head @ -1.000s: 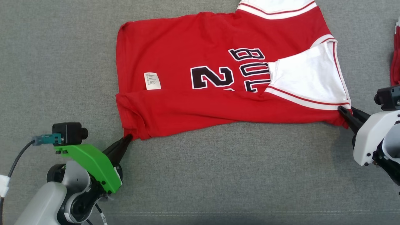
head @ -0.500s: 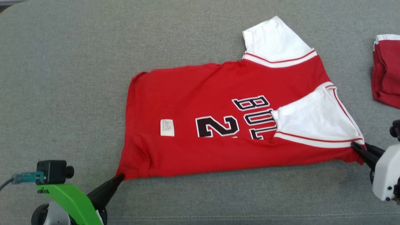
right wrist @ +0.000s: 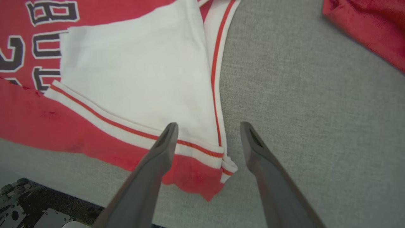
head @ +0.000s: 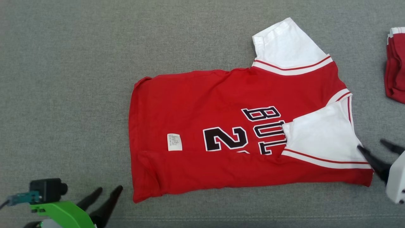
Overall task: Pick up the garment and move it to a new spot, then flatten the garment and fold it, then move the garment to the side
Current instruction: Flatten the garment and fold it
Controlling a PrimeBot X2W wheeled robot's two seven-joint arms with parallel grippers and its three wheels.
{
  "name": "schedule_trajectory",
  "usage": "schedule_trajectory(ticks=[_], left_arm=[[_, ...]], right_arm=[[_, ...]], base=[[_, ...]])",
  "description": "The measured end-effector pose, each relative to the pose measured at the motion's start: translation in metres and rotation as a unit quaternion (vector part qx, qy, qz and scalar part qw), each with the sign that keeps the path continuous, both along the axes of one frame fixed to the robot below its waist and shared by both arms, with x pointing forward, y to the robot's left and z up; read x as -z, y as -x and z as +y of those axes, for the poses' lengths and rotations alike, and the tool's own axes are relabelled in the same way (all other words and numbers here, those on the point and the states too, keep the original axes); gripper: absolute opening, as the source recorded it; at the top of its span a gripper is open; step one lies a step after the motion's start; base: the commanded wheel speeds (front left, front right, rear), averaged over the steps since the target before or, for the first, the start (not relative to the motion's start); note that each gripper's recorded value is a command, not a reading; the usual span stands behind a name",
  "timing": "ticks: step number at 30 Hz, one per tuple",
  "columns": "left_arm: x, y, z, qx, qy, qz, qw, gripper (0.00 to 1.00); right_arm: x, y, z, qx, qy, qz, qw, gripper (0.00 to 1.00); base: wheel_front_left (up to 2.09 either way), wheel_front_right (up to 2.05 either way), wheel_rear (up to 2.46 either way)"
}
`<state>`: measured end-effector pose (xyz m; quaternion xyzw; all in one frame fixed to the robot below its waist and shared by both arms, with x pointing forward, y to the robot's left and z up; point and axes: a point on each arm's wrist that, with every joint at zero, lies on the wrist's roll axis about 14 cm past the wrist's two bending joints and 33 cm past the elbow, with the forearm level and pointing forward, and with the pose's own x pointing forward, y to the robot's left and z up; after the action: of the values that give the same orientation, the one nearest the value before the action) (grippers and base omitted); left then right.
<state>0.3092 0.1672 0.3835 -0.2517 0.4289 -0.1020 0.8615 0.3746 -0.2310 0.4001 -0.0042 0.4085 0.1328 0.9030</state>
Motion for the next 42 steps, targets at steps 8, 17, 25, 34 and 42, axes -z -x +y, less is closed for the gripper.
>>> schedule_trajectory(ticks=[8,17,25,34,42], left_arm=[[-0.042,-0.087,0.015,0.000,-0.062,-0.121,0.991,1.00],[-0.007,-0.160,-0.027,0.045,-0.073,-0.115,0.990,1.00],[0.018,-0.167,-0.019,0.047,-0.085,-0.088,0.991,1.00],[0.016,-0.187,-0.018,0.044,-0.087,-0.100,0.990,1.00],[0.013,-0.205,-0.044,0.071,-0.070,-0.108,0.989,0.37]], right_arm=[[-0.083,-0.110,0.016,-0.042,0.030,-0.161,0.986,1.00],[-0.044,-0.210,0.054,-0.044,0.045,-0.146,0.987,1.00],[0.013,-0.238,0.100,-0.059,0.032,-0.103,0.992,1.00],[0.023,-0.261,0.109,-0.046,0.031,-0.116,0.992,1.00],[0.025,-0.265,0.115,-0.053,0.036,-0.130,0.989,1.00]], base=[[0.00,0.00,0.00],[0.00,0.00,0.00],[0.00,0.00,0.00],[0.00,0.00,0.00],[0.00,0.00,0.00]])
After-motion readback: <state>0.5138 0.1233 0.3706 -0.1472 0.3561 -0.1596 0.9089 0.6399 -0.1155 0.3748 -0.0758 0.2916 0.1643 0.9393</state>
